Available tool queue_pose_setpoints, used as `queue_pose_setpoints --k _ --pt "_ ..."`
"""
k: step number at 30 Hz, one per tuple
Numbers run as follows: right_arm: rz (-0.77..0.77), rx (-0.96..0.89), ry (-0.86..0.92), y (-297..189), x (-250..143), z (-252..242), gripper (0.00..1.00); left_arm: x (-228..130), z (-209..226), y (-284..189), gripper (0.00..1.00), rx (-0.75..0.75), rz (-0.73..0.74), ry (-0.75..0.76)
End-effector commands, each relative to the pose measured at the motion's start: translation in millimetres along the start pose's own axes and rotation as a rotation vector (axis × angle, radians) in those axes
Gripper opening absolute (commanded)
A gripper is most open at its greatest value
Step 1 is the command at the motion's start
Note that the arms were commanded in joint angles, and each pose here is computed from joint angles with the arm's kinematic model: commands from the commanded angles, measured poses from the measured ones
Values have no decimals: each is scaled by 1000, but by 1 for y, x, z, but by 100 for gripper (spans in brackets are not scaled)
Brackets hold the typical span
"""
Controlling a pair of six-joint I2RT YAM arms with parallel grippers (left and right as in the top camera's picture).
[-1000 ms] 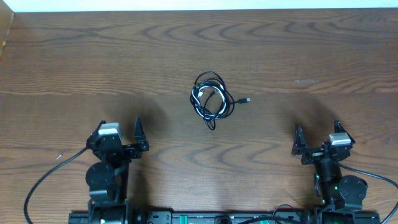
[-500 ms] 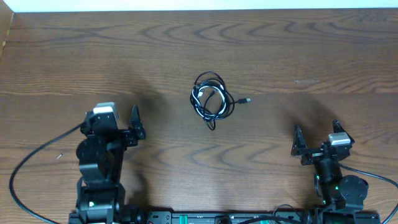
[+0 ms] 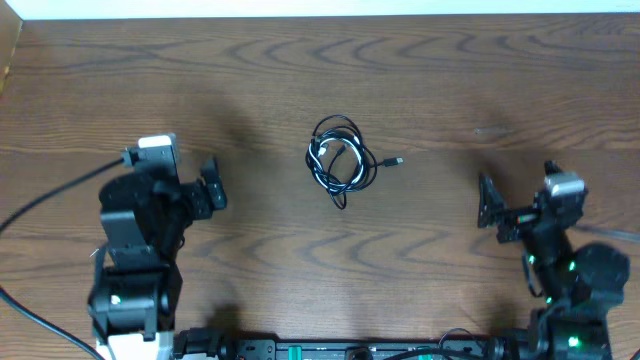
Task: Untangle cables
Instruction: 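Raise both arms and move grippers forward beside the cable bundle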
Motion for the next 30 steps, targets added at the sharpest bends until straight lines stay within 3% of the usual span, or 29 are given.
queue_pose_setpoints --k 1,15,23,30 --pt "57 88 9 12 20 13 99 24 -5 -5 95 -55 -4 3" --pt "417 280 176 91 69 27 99 72 -19 26 95 -206 257 -16" --pt "532 418 262 131 52 28 99 70 -73 55 95 -337 405 78" --pt "592 402 297 140 33 22 99 60 -98 66 95 -418 453 90"
Point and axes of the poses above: each gripper's point midway between its finger pads, its own y axis out along the fingers, its own z axis along the line the jaws close on, x = y × z, the point moved 4 cm from there along -y, back along the fingers, and after that the axes turned 9 degrees about y, right-handed, at the moved point
